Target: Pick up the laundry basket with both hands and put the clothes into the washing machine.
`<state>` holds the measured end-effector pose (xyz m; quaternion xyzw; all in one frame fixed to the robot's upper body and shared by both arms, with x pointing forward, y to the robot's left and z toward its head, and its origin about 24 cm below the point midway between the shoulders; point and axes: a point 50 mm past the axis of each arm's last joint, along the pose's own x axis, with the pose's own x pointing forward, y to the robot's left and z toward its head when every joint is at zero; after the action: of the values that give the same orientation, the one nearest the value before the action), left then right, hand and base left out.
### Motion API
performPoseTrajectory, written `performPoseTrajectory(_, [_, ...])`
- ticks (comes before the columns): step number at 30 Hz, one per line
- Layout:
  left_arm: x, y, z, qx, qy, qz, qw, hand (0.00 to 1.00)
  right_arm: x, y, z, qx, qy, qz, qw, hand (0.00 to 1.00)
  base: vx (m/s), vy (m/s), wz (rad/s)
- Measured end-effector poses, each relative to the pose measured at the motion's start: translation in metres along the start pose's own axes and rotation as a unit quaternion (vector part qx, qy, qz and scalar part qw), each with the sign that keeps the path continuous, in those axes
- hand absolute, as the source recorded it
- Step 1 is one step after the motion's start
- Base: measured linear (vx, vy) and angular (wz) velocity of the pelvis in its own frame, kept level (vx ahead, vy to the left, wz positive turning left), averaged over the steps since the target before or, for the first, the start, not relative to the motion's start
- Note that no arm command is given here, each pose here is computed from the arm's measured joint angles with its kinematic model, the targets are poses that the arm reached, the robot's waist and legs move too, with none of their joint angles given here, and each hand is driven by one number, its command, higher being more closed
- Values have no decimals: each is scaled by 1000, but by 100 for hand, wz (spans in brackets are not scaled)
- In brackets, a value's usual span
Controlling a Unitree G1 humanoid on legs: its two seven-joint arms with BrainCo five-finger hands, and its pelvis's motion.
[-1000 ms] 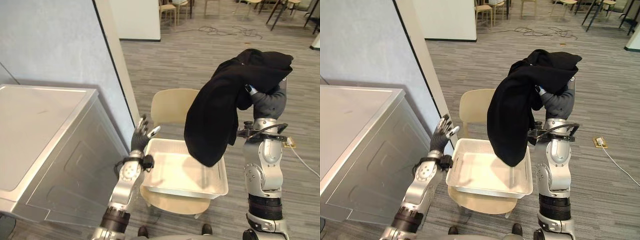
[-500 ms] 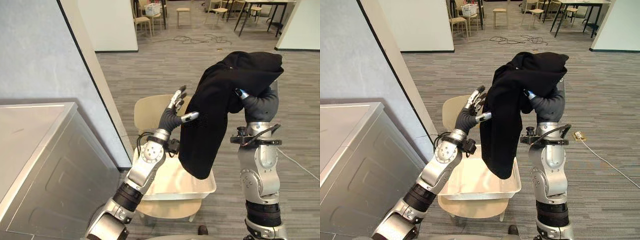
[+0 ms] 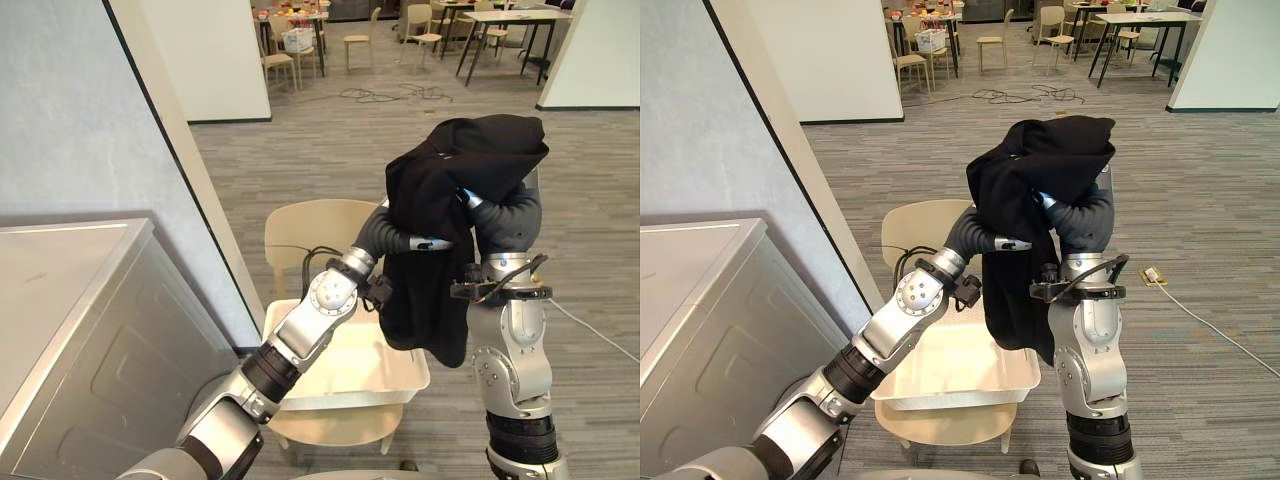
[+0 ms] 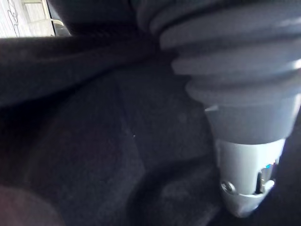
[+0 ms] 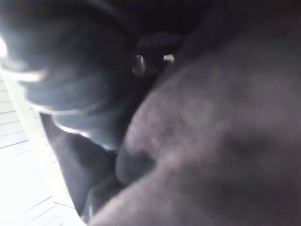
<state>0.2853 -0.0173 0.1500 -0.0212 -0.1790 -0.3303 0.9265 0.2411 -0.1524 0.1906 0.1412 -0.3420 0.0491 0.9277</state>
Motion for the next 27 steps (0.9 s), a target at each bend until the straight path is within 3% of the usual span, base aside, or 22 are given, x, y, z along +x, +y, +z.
performPoseTrajectory(13, [11,-13,-3,-18,21,-55,998,100,-1,-2,-1,-3,3,-5,1000,100,-4,0,1])
performPoseTrajectory(14, [11,-13,-3,-19,21,-56,998,100,-2,-2,-1,-3,3,-6,1000,0,0,0,0])
performPoseTrajectory(22, [9,-13,-6,-23,30,-59,998,100,-21,-22,-3,-27,30,-48,998,0,-11,0,4])
performPoseTrajectory(27, [-12,18,-19,-56,44,24,997,100,-46,-61,28,-101,10,-136,986,0,-4,0,3])
